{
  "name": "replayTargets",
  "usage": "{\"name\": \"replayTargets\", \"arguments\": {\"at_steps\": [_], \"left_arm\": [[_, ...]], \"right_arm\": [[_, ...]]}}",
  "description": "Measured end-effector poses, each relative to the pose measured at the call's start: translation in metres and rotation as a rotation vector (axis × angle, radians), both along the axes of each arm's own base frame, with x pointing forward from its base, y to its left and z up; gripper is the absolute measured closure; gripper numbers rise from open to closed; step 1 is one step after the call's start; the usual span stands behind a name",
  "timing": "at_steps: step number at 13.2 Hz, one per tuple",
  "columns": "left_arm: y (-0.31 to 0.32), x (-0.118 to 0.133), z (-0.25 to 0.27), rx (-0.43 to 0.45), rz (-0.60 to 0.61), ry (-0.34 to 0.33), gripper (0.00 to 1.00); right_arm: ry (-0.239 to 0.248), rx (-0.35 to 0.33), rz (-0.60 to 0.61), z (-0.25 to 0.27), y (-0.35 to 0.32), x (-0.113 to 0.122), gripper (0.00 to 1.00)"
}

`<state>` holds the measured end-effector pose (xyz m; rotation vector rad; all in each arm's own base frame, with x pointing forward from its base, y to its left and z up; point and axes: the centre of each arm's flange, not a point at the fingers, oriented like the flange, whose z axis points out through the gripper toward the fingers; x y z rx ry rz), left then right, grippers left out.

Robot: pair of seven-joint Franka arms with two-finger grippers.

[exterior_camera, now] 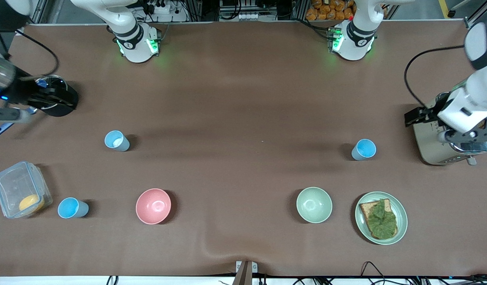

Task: Stack blue cups with both arms
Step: 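Grasp the saucepan cup with the right gripper while the left gripper grasps another, then lift both blue cups off the table with both grippers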

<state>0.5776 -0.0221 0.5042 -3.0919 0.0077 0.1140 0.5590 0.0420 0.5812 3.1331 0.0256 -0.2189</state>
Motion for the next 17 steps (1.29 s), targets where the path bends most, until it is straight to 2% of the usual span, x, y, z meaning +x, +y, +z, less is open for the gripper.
{"name": "replayTargets", "arguments": {"at_steps": [3, 4, 7, 10, 14, 17], "left_arm": [[-0.007, 0.003, -0.047, -0.001, -0.016, -0.011, 0.0], [-0.011, 0.004, -0.062, -0.001, -0.024, -0.011, 0.0], [-0.02, 0.008, -0.104, -0.001, -0.039, -0.001, 0.0], [-0.023, 0.009, -0.141, 0.0, -0.045, 0.003, 0.0], [-0.024, 0.004, -0.192, -0.001, -0.05, 0.01, 0.0], [-0.021, -0.007, -0.228, -0.002, -0.047, 0.004, 0.0]], "right_arm": [[0.115, -0.021, 0.064, -0.073, 0.042, 0.021, 0.0], [0.14, -0.027, 0.072, -0.1, 0.048, 0.029, 0.0], [0.139, -0.032, 0.07, -0.178, 0.048, 0.033, 0.0], [0.111, -0.029, 0.068, -0.232, 0.043, 0.016, 0.0], [0.125, -0.03, 0.086, -0.282, 0.037, -0.016, 0.0], [0.12, -0.033, 0.109, -0.305, 0.019, -0.026, 0.0]]}}
